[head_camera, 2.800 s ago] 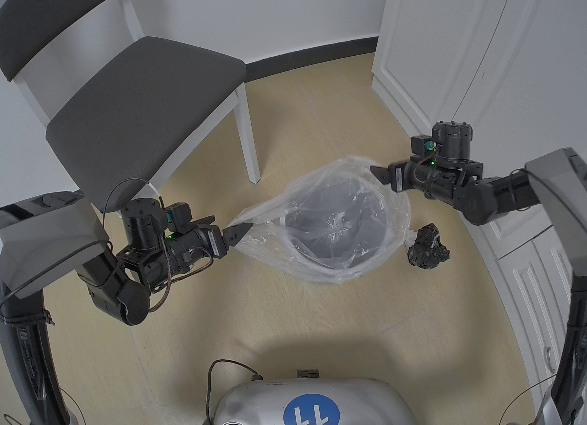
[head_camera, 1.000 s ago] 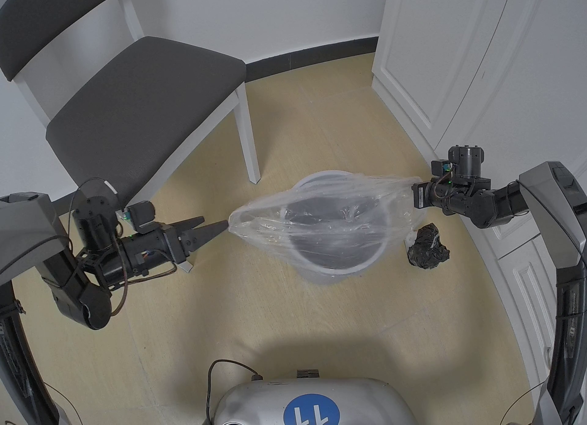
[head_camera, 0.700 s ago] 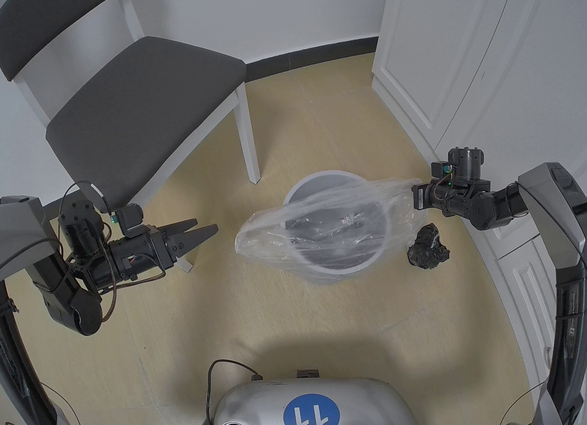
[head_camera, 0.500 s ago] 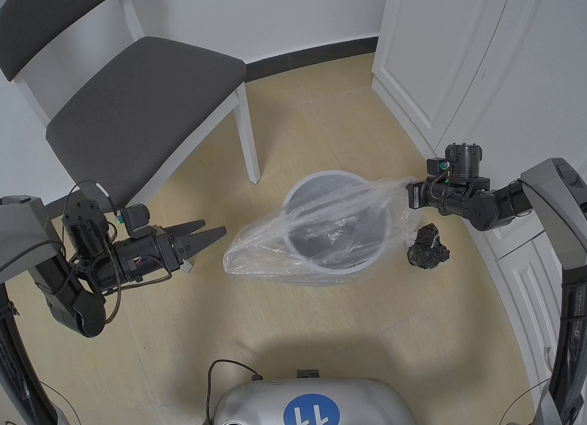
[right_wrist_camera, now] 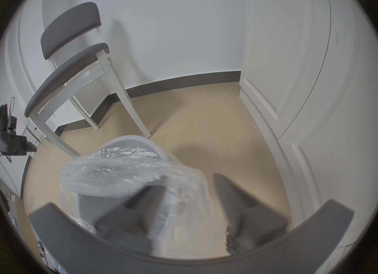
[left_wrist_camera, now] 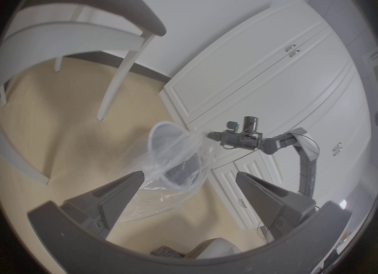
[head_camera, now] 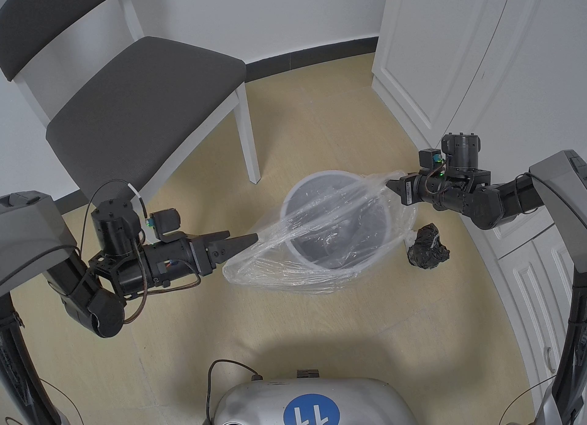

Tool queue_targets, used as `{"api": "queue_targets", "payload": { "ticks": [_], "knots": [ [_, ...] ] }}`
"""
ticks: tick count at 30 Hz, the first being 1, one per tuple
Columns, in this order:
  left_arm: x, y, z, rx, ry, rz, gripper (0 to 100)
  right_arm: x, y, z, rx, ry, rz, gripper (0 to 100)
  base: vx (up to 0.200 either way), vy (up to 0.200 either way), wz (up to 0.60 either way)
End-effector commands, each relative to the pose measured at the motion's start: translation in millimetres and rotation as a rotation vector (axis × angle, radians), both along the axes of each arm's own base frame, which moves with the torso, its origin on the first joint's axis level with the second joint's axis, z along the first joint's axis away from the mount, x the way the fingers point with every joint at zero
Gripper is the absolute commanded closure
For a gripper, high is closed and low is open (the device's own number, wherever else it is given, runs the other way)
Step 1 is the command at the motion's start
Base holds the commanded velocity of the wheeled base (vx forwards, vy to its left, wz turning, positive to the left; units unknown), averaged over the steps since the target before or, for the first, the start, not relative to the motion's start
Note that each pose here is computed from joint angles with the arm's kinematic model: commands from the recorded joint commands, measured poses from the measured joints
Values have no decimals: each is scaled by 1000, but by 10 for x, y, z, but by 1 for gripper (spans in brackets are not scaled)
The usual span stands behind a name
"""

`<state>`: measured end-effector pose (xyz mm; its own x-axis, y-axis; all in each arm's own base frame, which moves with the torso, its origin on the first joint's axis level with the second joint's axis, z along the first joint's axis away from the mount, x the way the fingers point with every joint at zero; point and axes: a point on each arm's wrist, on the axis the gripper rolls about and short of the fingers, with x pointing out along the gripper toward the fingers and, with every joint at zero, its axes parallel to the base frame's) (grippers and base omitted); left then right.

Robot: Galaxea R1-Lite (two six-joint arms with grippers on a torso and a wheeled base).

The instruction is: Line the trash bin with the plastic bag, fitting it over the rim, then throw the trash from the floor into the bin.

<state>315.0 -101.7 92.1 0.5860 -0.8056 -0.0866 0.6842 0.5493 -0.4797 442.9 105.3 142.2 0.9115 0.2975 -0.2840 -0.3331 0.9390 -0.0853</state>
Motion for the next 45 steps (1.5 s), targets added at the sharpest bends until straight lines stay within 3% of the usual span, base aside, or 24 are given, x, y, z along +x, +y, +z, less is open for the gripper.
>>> {"api": "queue_targets", "payload": {
  "ticks": [1, 4, 6, 8, 10, 15, 17, 20, 26, 30, 32, 35, 36, 37, 45],
  "knots": [
    [40, -240, 28, 23, 19, 13, 0, 53, -99, -64, -3, 11, -22, 0, 0, 0, 0],
    [82, -406, 37, 64, 53, 90, 0, 59, -126, -74, 0, 14, -27, 0, 0, 0, 0],
    [103, -613, 15, 147, 71, 204, 0, 48, -129, -93, 1, 21, -28, 0, 0, 0, 0],
    [61, -818, 15, 218, 57, 311, 0, 23, -134, -102, 4, 9, -28, 0, 0, 0, 0],
    [-30, -955, 12, 266, 31, 355, 0, -8, -141, -121, 11, -16, -32, 0, 0, 0, 0],
    [-105, -1032, 23, 345, -48, 311, 0, -149, -148, -194, 13, -63, -139, 0, 0, 0, 0],
    [-119, -1071, -16, 425, -114, 276, 0, -249, -176, -288, 33, -98, -202, 0, 0, 0, 0],
    [-142, -1102, -47, 480, -155, 251, 0, -296, -213, -351, 52, -129, -211, 0, 0, 0, 0],
    [-24, -1257, -289, 671, -302, 170, 0, -266, -233, -530, 71, -148, -216, 0, 0, 0, 0],
    [62, -1387, -393, 718, -346, 142, 0, -224, -198, -565, 74, -148, -214, 0, 0, 0, 0],
    [157, -1446, -467, 755, -365, 177, 0, -206, -208, -567, 74, -151, -218, 0, 0, 0, 0],
    [377, -1523, -548, 845, -425, 306, 0, -159, -252, -517, 79, -169, -226, 0, 0, 0, 0],
    [377, -1523, -548, 845, -425, 306, 0, -159, -252, -517, 79, -169, -226, 0, 0, 0, 0],
    [536, -1581, -523, 855, -455, 385, 0, -137, -261, -495, 82, -176, -229, 0, 0, 0, 0],
    [869, -1621, -251, 845, -518, 488, 0, -67, -358, -484, 84, -192, -251, 0, 0, 0, 0]
  ]
}}
